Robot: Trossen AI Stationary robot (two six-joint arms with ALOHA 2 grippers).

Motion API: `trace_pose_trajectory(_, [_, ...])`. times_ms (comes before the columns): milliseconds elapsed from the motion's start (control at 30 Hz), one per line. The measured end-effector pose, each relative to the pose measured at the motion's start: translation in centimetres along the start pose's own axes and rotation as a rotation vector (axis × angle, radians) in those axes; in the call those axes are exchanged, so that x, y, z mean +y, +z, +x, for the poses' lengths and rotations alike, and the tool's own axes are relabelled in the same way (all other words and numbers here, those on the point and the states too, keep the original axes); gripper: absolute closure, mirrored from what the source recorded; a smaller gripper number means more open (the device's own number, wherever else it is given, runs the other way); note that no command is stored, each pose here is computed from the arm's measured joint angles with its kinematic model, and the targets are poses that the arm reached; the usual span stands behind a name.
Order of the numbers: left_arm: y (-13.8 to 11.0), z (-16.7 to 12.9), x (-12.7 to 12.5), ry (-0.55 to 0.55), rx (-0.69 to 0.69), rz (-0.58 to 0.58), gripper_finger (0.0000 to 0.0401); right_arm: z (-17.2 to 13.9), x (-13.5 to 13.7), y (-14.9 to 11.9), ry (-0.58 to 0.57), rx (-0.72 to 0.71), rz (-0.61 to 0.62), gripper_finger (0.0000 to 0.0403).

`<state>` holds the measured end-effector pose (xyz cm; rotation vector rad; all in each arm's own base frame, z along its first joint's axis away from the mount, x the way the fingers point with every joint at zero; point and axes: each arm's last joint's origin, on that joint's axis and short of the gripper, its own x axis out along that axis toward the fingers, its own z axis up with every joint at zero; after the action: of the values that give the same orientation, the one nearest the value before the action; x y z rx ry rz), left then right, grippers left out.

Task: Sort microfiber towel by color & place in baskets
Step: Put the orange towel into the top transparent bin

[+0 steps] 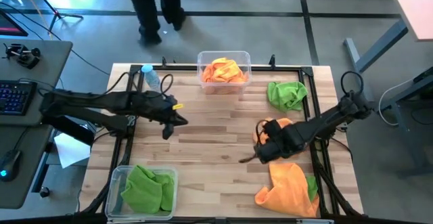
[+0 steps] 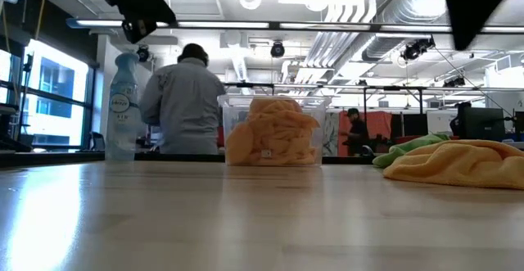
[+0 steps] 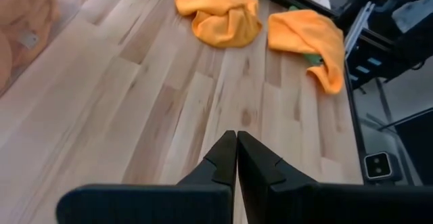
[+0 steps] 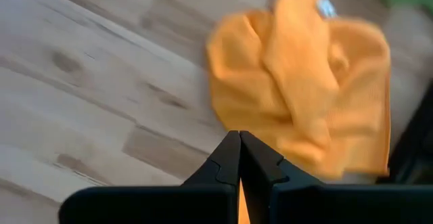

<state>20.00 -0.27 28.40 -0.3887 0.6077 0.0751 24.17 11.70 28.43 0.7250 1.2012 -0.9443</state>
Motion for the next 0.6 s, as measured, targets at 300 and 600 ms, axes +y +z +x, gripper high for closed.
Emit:
trace_pose_trajectory(300, [-0.3,-0.5,0.1,-0.005,-0.012,0.007,0.0401,1.4,-1.9,-4.9,-0.048,0.151,0.202,0.0339])
trace_pose_trajectory(600, [-0.3,-0.2,0.1,-0.001,-0.003,0.01,0.0401,3.3,-3.2,-9.8,-0.137,0.34,0.276,0.0272])
